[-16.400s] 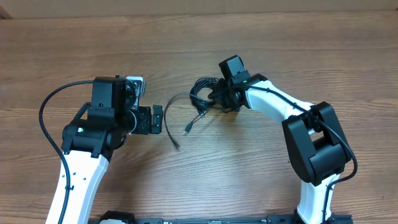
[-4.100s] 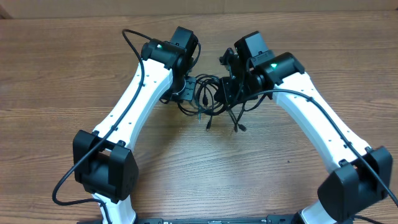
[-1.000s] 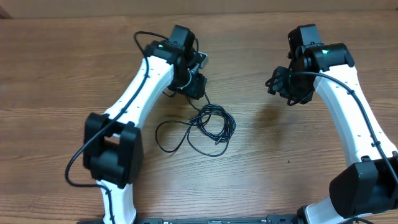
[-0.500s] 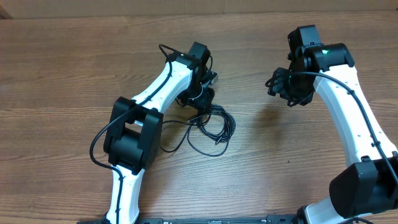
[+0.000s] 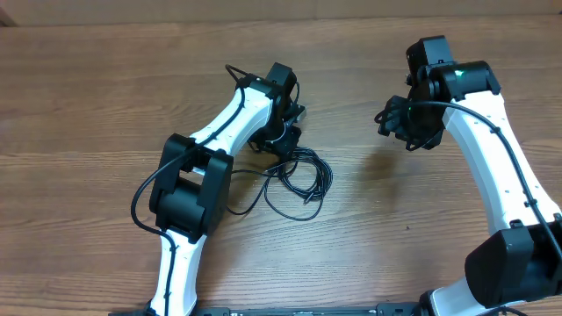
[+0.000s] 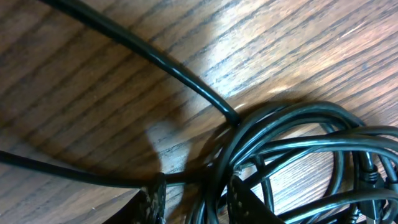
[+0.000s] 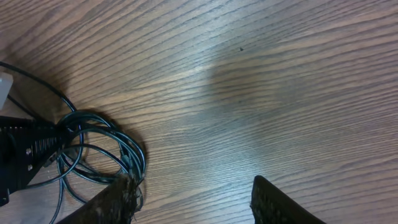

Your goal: Untangle cables

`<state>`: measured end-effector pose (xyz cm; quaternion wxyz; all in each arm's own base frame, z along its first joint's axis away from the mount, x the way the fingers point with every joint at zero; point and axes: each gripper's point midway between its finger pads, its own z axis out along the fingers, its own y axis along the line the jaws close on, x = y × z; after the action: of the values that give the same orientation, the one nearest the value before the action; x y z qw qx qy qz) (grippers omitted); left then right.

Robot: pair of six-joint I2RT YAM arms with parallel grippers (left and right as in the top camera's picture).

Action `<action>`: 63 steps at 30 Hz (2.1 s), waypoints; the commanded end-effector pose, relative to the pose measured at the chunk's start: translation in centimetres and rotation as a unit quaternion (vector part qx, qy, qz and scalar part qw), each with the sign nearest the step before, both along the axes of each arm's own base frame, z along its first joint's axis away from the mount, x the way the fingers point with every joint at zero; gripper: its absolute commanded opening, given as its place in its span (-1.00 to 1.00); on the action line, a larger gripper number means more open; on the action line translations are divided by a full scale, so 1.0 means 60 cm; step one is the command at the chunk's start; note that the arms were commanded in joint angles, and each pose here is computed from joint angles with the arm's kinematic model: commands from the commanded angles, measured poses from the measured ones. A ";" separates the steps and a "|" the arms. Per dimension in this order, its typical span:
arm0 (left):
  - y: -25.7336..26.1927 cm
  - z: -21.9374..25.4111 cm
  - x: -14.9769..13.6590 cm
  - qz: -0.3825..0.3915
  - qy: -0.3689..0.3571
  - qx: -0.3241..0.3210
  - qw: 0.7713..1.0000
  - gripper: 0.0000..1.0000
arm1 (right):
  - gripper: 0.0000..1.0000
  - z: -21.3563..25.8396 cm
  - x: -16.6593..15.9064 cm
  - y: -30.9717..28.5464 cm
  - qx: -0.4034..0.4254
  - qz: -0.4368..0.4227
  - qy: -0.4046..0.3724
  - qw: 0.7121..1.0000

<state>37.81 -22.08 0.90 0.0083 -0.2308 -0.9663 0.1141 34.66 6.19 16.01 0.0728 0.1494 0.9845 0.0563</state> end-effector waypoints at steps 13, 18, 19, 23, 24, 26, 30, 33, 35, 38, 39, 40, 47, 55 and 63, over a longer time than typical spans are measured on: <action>0.012 -0.017 -0.033 0.001 0.038 0.020 0.999 -0.92 | 0.14 0.034 0.005 0.003 0.006 -0.002 -0.029 1.000; -0.006 0.084 0.003 0.003 -0.008 -0.005 1.000 -0.92 | 0.31 0.034 0.005 0.003 0.006 -0.002 -0.029 1.000; -0.011 0.113 0.011 0.002 -0.022 -0.015 1.000 -0.92 | 0.33 0.034 0.005 0.004 0.007 0.000 -0.030 1.000; -0.022 0.221 0.025 -0.003 -0.080 -0.050 0.996 -0.91 | 0.34 0.039 0.009 0.031 0.043 0.059 -0.041 0.996; -0.025 0.246 0.025 -0.004 -0.092 -0.060 0.994 -0.92 | 0.33 0.042 0.011 0.042 0.059 0.075 -0.047 0.994; -0.027 0.289 0.022 -0.005 -0.114 -0.077 0.990 -0.92 | 0.33 0.049 0.016 0.064 0.090 0.109 -0.060 0.988; -0.032 0.357 0.001 -0.011 -0.141 -0.116 0.983 -0.92 | 0.33 0.065 0.026 0.097 0.139 0.143 -0.085 0.976; -0.041 0.403 -0.018 -0.021 -0.155 -0.154 0.976 -0.92 | 0.33 0.074 0.032 0.111 0.163 0.150 -0.097 0.970; -0.047 0.434 -0.031 -0.033 -0.167 -0.180 0.969 -0.92 | 0.33 0.078 0.034 0.118 0.175 0.155 -0.102 0.967; -0.049 0.468 -0.044 -0.039 -0.184 -0.203 0.961 -0.92 | 0.33 0.083 0.036 0.125 0.188 0.160 -0.108 0.963; -0.048 0.477 -0.047 -0.040 -0.191 -0.206 0.959 -0.91 | 0.34 0.085 0.036 0.128 0.193 0.161 -0.109 0.962; -0.047 0.484 -0.049 -0.041 -0.195 -0.208 0.957 -0.92 | 0.34 0.087 0.036 0.131 0.198 0.163 -0.110 0.960; -0.063 0.511 -0.054 -0.047 -0.204 -0.245 0.946 -0.91 | 0.33 0.110 0.024 0.178 0.263 0.194 -0.115 0.938; -0.082 0.528 -0.065 -0.064 -0.194 -0.288 0.936 -0.91 | 0.07 0.115 0.023 0.225 0.254 0.240 -0.138 0.927; -0.061 0.529 -0.062 -0.050 -0.208 -0.261 0.941 -0.92 | -0.92 0.084 0.057 0.170 0.130 0.179 -0.150 0.964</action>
<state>34.85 -26.39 30.11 -0.2186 -0.2893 -0.8778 0.3132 36.61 18.88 19.77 0.1388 -0.0700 0.9455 0.2862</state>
